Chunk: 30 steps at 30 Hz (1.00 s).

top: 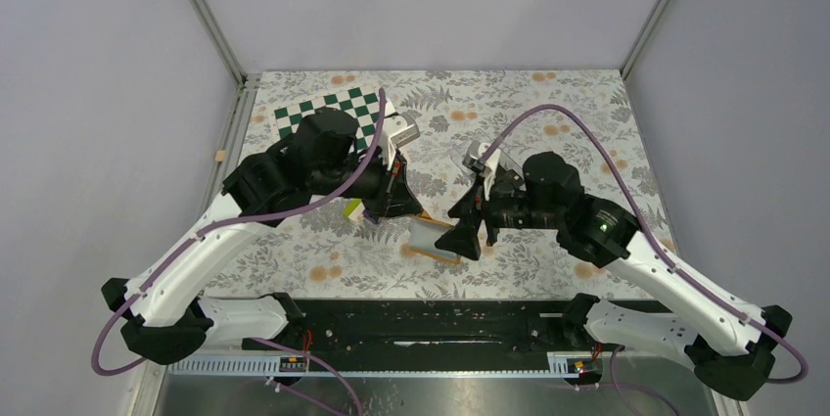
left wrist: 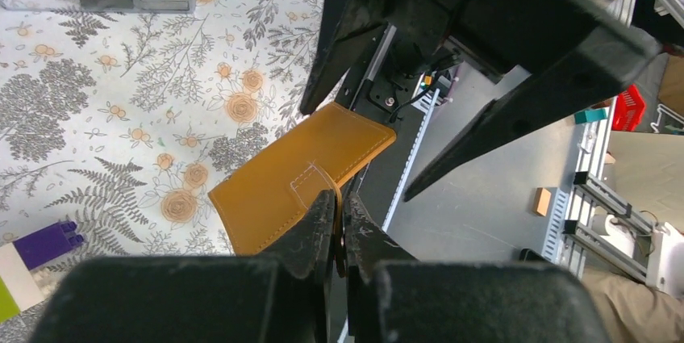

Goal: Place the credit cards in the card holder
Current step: Open the card holder at the center of the board.

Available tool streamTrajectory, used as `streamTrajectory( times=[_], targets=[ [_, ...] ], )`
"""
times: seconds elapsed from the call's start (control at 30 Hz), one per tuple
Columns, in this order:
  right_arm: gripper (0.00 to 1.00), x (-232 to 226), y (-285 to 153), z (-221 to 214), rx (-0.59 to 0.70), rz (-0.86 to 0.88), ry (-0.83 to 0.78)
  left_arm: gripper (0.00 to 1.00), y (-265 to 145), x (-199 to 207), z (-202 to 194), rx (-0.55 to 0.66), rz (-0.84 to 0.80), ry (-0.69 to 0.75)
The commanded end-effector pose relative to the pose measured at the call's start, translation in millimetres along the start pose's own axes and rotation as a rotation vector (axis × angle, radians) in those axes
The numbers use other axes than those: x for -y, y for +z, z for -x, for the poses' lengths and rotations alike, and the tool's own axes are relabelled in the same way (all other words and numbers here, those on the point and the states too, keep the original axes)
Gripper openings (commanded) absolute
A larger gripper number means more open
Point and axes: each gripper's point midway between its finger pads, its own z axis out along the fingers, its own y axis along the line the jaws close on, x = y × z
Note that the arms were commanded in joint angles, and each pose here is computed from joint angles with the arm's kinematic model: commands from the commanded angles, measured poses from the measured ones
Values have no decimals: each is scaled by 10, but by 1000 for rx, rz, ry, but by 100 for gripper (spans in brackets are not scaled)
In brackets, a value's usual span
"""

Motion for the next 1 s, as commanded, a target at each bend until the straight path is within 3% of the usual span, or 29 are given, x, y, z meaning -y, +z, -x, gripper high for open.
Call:
streamTrajectory(
  times=[0.0,0.1,0.2,0.27,0.3,0.33,0.5,0.53,0.7,0.8,0.97],
  targets=[
    [79,63,106,149,19,-50,-65,0,-62,169,211,58,-52,-48],
    [61,142,185,137,8,-97,-71,0,-16,184,205,45,-66,-89],
    [37,278,158,164,16,-188,-73,0,5,204,222,49,-81,-102],
    [5,334,117,175,21,-229,-69,0,3,196,229,57,-77,-100],
    [0,342,100,179,22,-236,-74,0,-9,186,235,65,-69,-98],
    [0,354,86,174,17,-247,-68,3,-15,162,241,73,-55,-101],
    [0,352,24,115,-13,-267,-24,87,-79,-173,227,142,99,-205],
    [0,345,-1,113,-10,-272,-12,97,-101,-241,206,157,120,-231],
    [0,383,-98,32,5,-276,102,99,-121,-509,-3,177,149,-390],
    [0,404,-141,-31,19,-183,262,98,-5,-581,-284,155,113,-480],
    [0,313,-120,1,20,-30,396,88,243,-624,-593,110,37,-596]
  ],
)
